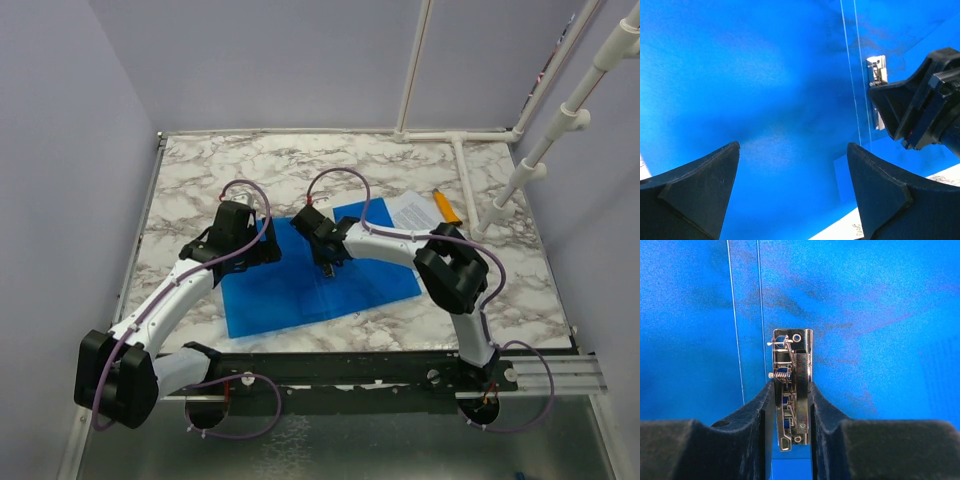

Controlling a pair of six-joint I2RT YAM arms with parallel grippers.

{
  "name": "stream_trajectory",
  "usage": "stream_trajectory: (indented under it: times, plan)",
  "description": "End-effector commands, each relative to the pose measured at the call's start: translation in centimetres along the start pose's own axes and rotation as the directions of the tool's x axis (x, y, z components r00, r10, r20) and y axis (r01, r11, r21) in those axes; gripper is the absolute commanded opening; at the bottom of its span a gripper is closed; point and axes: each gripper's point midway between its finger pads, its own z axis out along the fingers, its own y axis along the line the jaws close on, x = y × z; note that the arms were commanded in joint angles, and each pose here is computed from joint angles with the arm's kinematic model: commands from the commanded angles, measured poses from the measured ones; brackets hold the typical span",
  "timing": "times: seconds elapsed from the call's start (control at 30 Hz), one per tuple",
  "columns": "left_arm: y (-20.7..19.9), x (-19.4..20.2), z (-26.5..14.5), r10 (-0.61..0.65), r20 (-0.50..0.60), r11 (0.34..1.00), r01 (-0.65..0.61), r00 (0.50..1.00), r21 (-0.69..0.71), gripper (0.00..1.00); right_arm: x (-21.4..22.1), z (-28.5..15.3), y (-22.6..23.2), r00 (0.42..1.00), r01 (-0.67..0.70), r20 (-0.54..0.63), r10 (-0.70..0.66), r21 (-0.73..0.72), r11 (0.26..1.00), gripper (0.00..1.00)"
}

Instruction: Put the files into the folder

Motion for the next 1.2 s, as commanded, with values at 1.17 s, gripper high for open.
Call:
stream_trajectory:
  times: [1.17]
  plan:
    - [-2.0,11.2,0.4,0.093,-0.152,0.986,-0.112,0.984,-0.127,0.99,3.4,-2.0,-5.9,0.972,0.222,-0.079,-0.222,-0.005,0.975,0.26]
